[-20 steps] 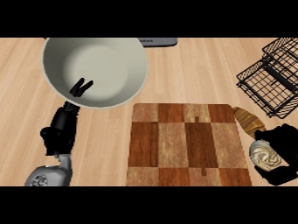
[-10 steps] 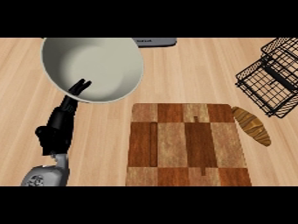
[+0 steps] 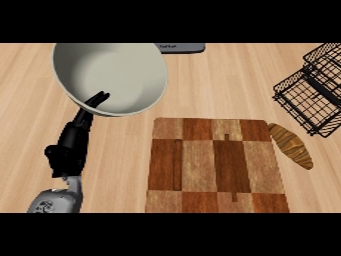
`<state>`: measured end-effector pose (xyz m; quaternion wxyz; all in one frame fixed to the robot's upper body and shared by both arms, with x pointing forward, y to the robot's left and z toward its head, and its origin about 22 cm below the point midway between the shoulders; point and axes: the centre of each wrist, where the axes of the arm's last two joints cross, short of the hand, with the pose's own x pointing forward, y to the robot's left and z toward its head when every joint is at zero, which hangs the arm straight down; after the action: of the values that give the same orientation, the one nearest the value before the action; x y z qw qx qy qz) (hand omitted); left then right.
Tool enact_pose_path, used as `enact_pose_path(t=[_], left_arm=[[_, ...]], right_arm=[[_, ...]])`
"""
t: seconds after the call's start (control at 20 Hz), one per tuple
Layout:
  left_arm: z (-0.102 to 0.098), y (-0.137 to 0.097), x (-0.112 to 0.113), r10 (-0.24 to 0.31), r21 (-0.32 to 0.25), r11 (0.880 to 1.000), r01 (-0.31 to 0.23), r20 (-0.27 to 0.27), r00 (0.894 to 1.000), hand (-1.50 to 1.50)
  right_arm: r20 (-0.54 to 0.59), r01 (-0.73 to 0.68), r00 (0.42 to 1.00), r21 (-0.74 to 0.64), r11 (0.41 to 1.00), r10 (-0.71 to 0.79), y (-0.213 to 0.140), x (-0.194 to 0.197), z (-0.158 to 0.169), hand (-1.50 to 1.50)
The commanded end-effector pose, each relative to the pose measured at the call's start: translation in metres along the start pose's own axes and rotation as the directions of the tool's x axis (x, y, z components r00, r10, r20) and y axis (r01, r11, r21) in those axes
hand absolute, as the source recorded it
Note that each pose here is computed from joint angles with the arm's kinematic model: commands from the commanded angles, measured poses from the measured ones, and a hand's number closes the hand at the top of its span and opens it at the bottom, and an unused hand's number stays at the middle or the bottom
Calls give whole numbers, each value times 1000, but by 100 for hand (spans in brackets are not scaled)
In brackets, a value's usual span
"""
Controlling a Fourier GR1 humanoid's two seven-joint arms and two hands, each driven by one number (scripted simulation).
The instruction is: Pick the cupcake from the cutting board and place it in the tiered basket
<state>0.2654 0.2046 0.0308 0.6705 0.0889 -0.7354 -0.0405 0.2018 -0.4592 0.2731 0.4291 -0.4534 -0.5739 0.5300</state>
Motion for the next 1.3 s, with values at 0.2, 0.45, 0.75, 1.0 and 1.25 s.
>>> enact_pose_path(t=[0.2, 0.45, 0.75, 1.0, 1.25], left_arm=[[-6, -7, -4, 3, -32, 999, -2, 26, 1000, 0], [-7, -4, 11, -13, -27, 1000, 13, 4, 1000, 0], [-6, -9, 5, -10, -50, 999, 11, 25, 1000, 0], [-25, 5, 12, -10, -34, 999, 11, 15, 1000, 0], [-18, -9, 13, 9, -42, 999, -8, 30, 1000, 0]], right_arm=[[-12, 299, 954, 9, 954, -299, -42, -13, -9, 150], [-18, 256, 966, -20, 966, -256, -44, 3, -42, 150], [-90, 188, 977, -53, 981, -192, -38, -6, -80, 150], [-82, 165, 982, -95, 982, -173, -14, -14, -107, 150], [-116, 114, 986, -83, 990, -123, -8, -35, -128, 150]])
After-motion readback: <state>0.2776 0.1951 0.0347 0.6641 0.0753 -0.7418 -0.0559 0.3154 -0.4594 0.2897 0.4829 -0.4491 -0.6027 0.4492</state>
